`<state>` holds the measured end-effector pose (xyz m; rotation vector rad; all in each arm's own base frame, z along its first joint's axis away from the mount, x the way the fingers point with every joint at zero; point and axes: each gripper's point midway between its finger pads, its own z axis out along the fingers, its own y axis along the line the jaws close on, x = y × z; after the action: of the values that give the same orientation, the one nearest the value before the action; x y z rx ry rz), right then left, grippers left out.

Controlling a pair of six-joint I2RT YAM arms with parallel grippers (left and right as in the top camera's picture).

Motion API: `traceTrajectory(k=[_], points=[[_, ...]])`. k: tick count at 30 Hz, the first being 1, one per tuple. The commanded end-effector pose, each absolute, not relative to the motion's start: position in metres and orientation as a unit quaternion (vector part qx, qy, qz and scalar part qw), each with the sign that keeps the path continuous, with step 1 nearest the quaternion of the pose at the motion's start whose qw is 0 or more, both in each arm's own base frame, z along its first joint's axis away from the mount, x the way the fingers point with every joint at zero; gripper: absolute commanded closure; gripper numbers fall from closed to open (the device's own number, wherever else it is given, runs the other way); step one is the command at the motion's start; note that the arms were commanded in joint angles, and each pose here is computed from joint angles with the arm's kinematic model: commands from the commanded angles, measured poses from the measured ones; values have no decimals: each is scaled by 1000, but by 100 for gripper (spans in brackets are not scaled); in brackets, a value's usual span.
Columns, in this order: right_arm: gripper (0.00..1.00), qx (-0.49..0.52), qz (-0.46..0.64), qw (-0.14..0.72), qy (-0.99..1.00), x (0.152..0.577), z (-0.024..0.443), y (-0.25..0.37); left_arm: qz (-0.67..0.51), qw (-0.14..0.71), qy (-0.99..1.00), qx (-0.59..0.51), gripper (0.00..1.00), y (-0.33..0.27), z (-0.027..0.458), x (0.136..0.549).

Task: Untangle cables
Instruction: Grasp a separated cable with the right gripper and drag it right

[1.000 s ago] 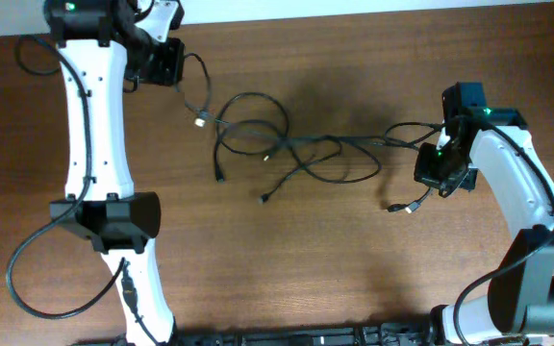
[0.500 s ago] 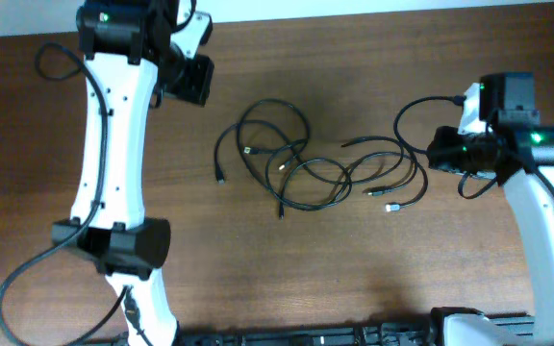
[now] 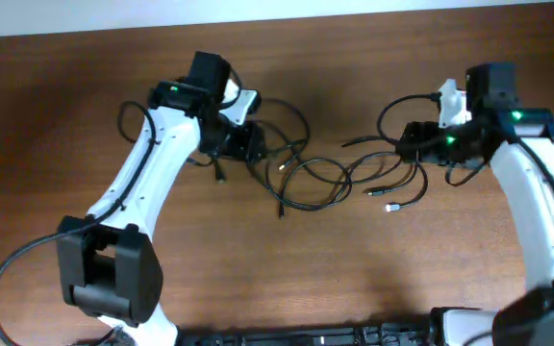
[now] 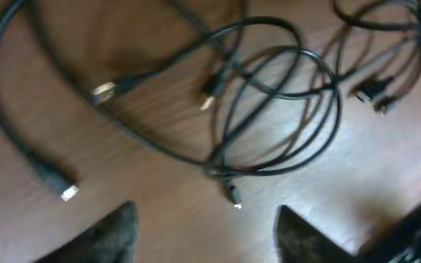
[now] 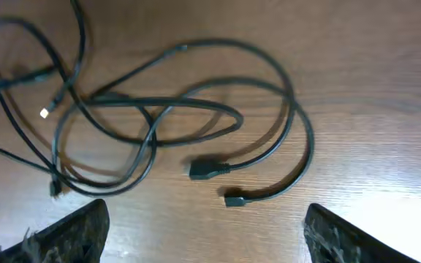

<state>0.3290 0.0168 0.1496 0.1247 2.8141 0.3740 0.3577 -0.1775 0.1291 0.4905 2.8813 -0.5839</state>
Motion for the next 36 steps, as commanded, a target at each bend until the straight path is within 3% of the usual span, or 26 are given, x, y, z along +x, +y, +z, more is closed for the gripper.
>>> traceTrajectory(k=[1, 6, 9, 10, 12, 16, 20, 25, 27, 30, 31, 36], points=[[16, 9, 162, 110, 981, 334, 121, 27, -205, 89, 944, 242, 28, -210, 131, 344], [16, -2, 157, 135, 978, 386, 70, 22, -193, 101, 943, 251, 24, -214, 130, 347], [18, 6, 172, 111, 979, 387, 47, 26, -193, 100, 943, 251, 24, -214, 130, 347], [23, 3, 200, 111, 973, 388, 49, 35, -193, 100, 943, 251, 24, -214, 130, 347], [61, 1, 217, 113, 970, 388, 51, 40, -193, 99, 944, 250, 25, -214, 130, 347], [90, 4, 238, 94, 967, 376, 44, 48, -193, 98, 944, 250, 25, -213, 130, 346], [94, 11, 241, 67, 968, 364, 42, 49, -194, 104, 943, 251, 25, -215, 130, 349], [96, 16, 337, 38, 941, 346, 67, 78, -194, 103, 943, 251, 25, -214, 130, 349], [96, -29, 397, 76, 914, 348, 121, 95, -194, 103, 943, 251, 25, -214, 130, 349], [96, -118, 475, 217, 844, 359, 254, 118, -193, 103, 943, 251, 25, -214, 130, 349], [96, -156, 461, 289, 824, 356, 315, 119, -193, 103, 943, 251, 25, -214, 130, 349], [96, -252, 401, 468, 746, 306, 470, 123, -194, 103, 943, 251, 25, -214, 130, 349]])
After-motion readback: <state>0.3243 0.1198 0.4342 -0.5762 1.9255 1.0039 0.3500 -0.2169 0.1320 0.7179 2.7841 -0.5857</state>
